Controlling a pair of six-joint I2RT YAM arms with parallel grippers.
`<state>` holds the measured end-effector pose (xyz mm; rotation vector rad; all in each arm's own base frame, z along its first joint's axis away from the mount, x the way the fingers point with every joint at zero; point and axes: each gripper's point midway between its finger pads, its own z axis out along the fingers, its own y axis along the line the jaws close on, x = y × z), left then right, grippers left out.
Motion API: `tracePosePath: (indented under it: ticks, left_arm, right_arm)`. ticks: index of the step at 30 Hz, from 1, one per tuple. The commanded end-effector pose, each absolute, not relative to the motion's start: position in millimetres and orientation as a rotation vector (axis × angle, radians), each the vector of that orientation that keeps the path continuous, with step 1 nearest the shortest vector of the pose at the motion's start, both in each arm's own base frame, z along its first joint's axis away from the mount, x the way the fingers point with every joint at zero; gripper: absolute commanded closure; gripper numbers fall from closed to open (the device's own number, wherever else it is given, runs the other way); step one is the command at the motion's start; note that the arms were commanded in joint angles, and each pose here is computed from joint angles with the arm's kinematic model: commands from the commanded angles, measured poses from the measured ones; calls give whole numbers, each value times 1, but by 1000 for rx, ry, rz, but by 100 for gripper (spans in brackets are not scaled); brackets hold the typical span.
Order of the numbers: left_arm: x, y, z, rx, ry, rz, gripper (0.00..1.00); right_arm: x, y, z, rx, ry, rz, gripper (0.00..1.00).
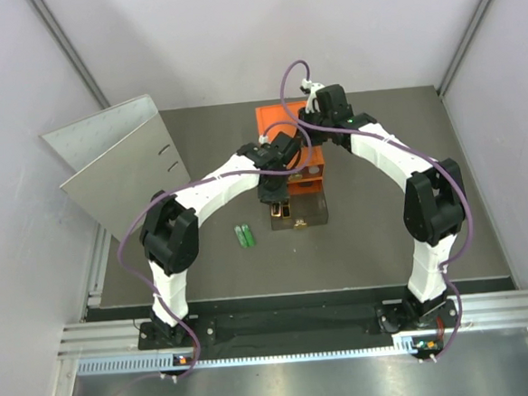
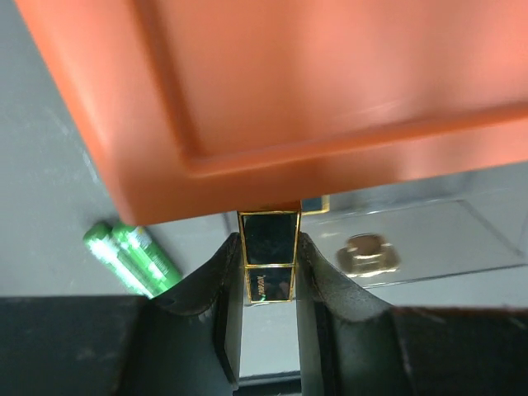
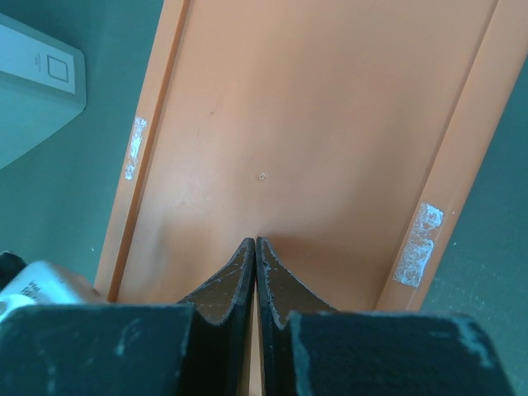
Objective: Organize the makeup
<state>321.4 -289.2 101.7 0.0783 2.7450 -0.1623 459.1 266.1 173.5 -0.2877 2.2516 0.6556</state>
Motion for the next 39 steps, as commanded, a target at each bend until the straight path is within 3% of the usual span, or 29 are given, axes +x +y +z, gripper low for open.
tracePosePath:
  ticks: [1,3,5,9,18,27,39]
  left_arm:
    - [313,-273,106,29,2754,-101,74]
    - [313,-273,104,31,2757,-92,70]
    - [314,-273,105,34,2753,-88,51]
    - [317,-274,108,40,2742,-92,30]
    - [327,-265,159,-2,2626,-106,31]
    - [284,-227,176,-149,2585,-189,37]
    - [229,-193,104,-319,2764,-110,40]
  right_arm:
    - [440,252,146,-283,2379,613,97]
    - [440,252,146,-282,2376,616,97]
    - [440,252,146,-282,2379,615,97]
    - [439,251,146,-281,2379,616,97]
    - [439,252,146,-283,2378,617,97]
    - [439,253,143,-287,2381,621,97]
    - [436,255,140,-295,2389,635,97]
